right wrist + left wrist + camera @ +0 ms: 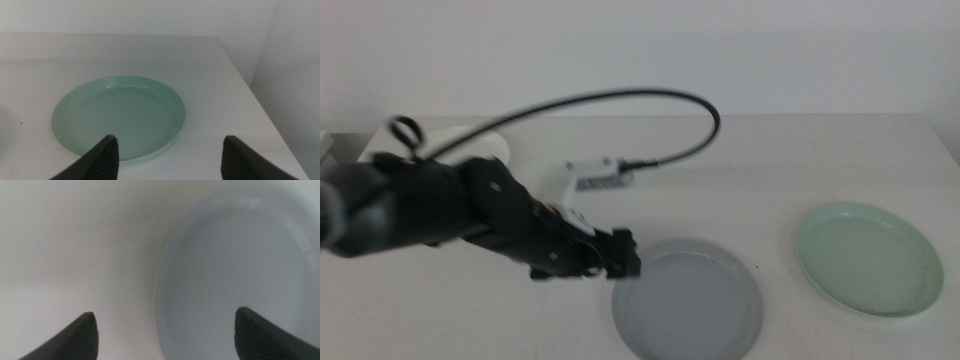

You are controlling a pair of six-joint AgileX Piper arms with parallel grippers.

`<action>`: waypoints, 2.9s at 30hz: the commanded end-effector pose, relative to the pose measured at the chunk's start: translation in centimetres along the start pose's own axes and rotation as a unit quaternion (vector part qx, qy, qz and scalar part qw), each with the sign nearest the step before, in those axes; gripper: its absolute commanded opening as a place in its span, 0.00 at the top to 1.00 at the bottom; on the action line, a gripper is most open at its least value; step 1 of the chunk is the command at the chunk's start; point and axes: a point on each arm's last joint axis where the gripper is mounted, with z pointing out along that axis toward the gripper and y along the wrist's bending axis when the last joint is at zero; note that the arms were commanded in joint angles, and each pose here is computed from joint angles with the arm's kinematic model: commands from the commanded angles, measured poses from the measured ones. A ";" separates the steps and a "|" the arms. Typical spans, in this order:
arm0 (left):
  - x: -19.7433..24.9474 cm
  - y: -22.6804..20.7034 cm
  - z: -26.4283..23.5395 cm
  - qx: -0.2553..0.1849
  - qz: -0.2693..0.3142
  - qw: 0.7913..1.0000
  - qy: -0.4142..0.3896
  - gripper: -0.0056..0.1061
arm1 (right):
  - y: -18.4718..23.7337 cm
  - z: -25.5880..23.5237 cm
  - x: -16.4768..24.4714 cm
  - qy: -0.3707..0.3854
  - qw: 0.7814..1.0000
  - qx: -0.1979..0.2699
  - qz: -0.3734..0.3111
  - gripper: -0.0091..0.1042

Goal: Stack the three bowls on top of each other.

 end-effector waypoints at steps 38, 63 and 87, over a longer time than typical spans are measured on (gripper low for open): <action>-14.1 25.8 -10.2 -0.235 -0.192 0.949 -0.090 0.01 | 0.0 -0.3 -1.1 -0.058 0.998 0.004 -0.006 0.46; -14.2 25.4 -10.0 -0.222 -0.188 0.953 -0.088 0.95 | 0.0 -0.3 -1.1 -0.058 0.998 0.004 -0.006 0.46; -7.0 -1.1 -12.3 -0.045 0.085 0.993 -0.066 0.95 | 0.0 -0.3 -1.1 -0.058 0.998 0.004 -0.006 0.46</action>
